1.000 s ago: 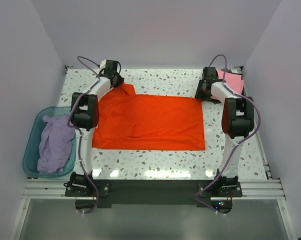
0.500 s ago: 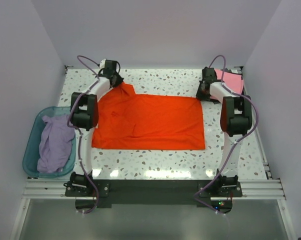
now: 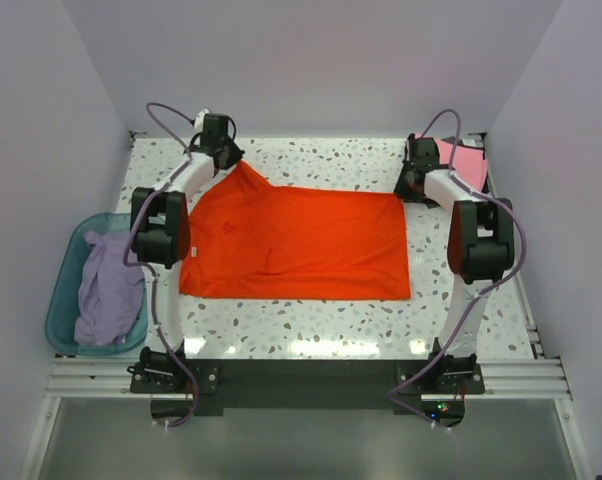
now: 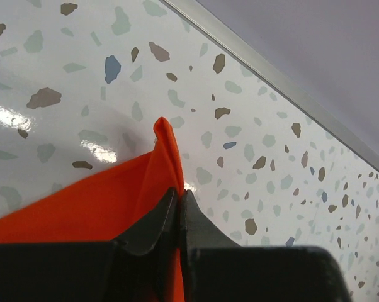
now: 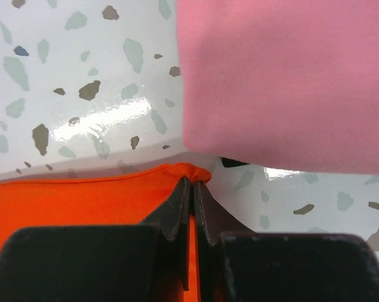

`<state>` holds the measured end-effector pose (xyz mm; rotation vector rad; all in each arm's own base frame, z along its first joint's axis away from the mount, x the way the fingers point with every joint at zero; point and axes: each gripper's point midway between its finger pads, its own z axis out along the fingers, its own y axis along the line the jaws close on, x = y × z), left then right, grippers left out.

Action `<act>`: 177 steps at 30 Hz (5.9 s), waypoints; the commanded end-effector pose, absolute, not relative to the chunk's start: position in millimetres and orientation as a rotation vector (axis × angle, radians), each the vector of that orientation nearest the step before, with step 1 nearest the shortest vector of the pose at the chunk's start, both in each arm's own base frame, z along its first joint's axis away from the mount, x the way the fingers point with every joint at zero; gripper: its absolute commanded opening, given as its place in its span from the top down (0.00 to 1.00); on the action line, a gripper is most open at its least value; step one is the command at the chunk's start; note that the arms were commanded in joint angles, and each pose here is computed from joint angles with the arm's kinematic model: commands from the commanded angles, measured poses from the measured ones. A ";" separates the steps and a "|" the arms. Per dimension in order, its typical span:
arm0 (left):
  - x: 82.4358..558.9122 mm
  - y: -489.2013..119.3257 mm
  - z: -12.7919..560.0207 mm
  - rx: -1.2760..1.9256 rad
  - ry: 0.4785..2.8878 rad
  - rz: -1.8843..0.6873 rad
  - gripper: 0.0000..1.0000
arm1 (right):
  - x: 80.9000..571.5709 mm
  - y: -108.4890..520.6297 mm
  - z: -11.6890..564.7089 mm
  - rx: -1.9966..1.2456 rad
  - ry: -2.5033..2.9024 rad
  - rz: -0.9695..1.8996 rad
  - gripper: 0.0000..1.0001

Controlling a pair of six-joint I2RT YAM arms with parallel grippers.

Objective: Fold and stack the t-shirts
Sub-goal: Fold the tshirt

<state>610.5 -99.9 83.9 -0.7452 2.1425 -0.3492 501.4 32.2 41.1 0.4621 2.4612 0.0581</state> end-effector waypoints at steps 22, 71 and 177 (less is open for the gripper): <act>480.8 -86.0 133.9 -0.829 2.079 -0.200 1.00 | 447.7 29.4 109.6 0.517 2.294 0.127 1.00; 285.2 -52.0 104.6 -0.947 1.976 -0.336 0.55 | 325.9 39.4 100.8 0.544 2.289 0.267 0.60; 226.9 -26.6 67.9 -1.137 2.126 -0.119 1.00 | 296.9 80.0 64.4 0.322 2.457 0.094 0.62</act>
